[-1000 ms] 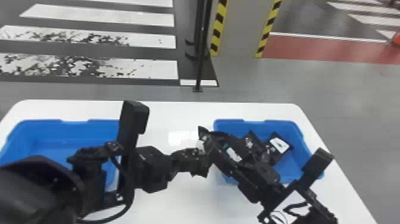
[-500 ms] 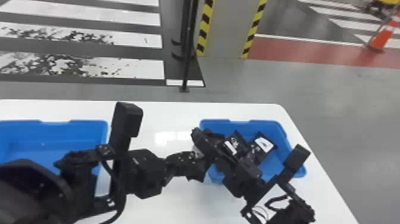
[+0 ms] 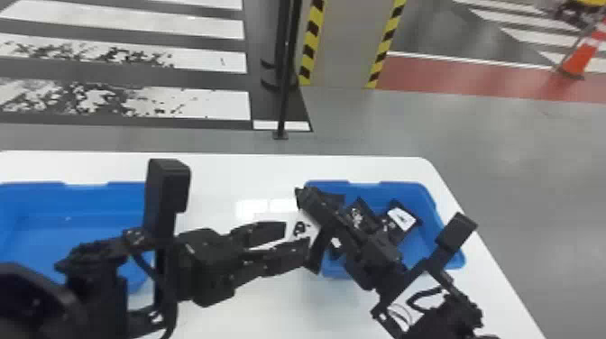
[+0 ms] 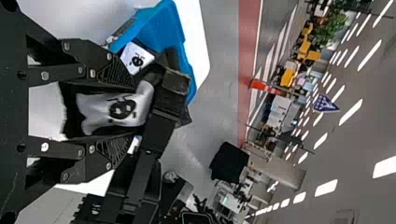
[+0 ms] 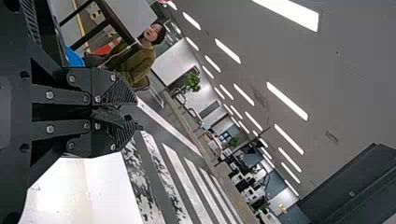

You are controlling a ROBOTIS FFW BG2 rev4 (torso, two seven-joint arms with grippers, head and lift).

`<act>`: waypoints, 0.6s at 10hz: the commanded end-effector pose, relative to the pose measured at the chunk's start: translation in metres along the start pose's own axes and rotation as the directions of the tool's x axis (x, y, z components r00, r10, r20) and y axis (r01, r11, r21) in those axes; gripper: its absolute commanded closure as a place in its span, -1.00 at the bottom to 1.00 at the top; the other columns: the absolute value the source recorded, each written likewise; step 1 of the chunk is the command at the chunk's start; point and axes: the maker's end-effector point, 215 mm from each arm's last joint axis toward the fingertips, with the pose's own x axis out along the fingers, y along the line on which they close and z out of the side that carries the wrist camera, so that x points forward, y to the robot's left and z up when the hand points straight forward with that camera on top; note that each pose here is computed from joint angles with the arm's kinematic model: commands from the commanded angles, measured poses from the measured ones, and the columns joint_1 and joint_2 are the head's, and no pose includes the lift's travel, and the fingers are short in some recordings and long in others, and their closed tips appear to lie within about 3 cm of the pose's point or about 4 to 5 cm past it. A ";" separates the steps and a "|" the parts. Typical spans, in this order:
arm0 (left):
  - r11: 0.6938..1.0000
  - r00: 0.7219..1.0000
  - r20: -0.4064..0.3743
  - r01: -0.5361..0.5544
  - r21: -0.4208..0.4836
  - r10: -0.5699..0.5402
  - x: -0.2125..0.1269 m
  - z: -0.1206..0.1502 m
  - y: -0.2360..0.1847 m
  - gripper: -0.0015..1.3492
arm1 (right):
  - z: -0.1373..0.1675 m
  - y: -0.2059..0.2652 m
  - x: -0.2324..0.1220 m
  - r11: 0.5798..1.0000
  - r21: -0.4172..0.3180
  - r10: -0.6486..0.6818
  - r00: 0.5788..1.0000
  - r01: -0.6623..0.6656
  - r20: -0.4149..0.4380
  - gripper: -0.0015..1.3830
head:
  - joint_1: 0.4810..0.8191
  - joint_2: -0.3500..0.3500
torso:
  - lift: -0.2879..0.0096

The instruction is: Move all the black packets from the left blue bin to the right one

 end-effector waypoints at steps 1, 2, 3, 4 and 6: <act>0.997 0.996 0.049 -0.077 -0.029 0.078 -0.030 0.000 0.014 -0.81 | 0.013 -0.029 0.001 0.999 -0.026 -0.041 0.999 0.041 0.011 0.85 | 0.27 -0.60 | -0.01; 0.990 0.987 0.087 -0.136 -0.029 0.138 -0.053 0.003 0.022 -0.81 | 0.023 -0.058 -0.001 0.994 -0.063 -0.090 0.996 0.090 0.016 0.85 | 0.27 -0.57 | -0.01; 0.984 0.975 0.136 -0.174 -0.033 0.177 -0.069 0.009 0.027 -0.81 | 0.035 -0.097 -0.014 0.980 -0.112 -0.166 0.986 0.167 0.023 0.85 | 0.27 -0.56 | -0.01; 0.978 0.966 0.153 -0.203 -0.055 0.210 -0.083 0.004 0.031 -0.81 | 0.049 -0.135 -0.030 0.959 -0.144 -0.241 0.970 0.244 0.037 0.85 | 0.27 -0.57 | -0.01; 0.962 0.951 0.154 -0.255 -0.092 0.267 -0.109 -0.013 0.036 -0.81 | 0.064 -0.204 -0.064 0.902 -0.201 -0.381 0.924 0.382 0.044 0.82 | 0.27 -0.75 | -0.01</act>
